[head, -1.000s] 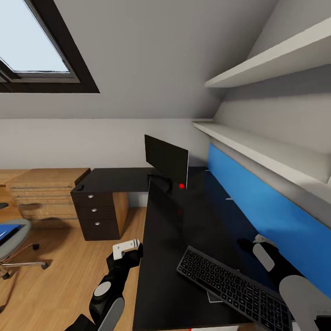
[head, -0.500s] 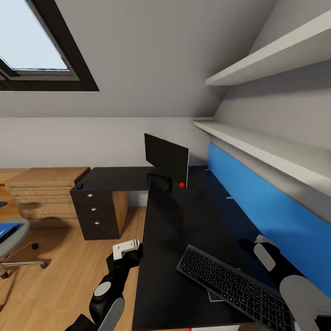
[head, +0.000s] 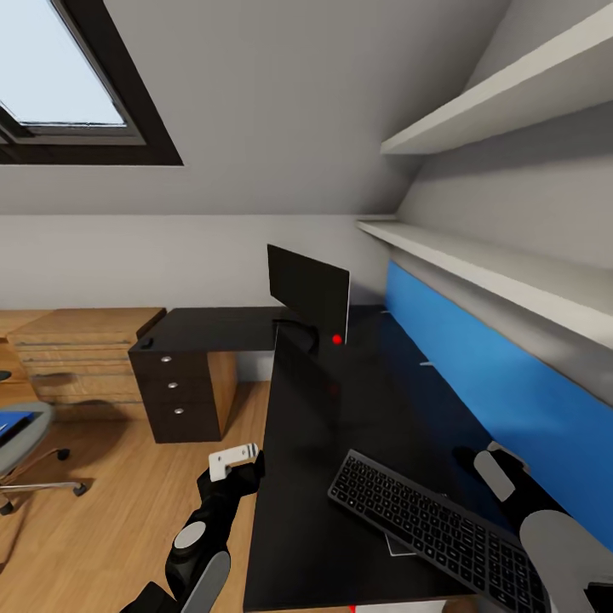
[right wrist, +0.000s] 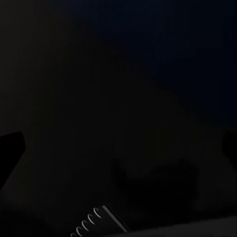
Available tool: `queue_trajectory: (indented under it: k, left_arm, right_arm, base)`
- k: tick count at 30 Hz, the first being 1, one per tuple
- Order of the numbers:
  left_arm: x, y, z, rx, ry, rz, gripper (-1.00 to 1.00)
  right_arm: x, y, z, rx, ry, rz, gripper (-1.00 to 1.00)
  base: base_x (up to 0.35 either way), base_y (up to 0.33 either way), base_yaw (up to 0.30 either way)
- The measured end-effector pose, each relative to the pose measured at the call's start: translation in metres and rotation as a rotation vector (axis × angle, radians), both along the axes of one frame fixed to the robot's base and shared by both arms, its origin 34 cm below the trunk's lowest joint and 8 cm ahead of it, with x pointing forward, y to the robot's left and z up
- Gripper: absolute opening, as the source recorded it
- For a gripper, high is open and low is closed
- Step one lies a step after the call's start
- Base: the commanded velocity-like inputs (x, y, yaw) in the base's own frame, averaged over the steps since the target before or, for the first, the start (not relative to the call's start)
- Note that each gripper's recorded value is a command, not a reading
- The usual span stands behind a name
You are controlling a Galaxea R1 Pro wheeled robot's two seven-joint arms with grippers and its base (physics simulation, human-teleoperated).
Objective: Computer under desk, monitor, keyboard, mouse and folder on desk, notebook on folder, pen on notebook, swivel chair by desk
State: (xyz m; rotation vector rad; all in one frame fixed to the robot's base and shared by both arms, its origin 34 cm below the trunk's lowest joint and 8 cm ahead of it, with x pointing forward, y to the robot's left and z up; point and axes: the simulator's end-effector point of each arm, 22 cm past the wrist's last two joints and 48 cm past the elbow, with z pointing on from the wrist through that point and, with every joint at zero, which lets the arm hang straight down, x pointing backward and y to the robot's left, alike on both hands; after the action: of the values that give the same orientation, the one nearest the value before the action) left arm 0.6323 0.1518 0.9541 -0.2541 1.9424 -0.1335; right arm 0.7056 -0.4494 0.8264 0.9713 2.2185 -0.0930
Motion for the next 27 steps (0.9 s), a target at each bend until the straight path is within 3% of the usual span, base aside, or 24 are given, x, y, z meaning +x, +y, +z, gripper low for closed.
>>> queue_trajectory:
  k: [27]
  left_arm:
    - [0.003,0.0,-0.037,-0.001,0.001,0.0,1.0]
  right_arm:
    - [0.002,-0.001,-0.037,-0.002,0.003,-0.002,1.0]
  base:
    - [0.0,0.0,0.0]
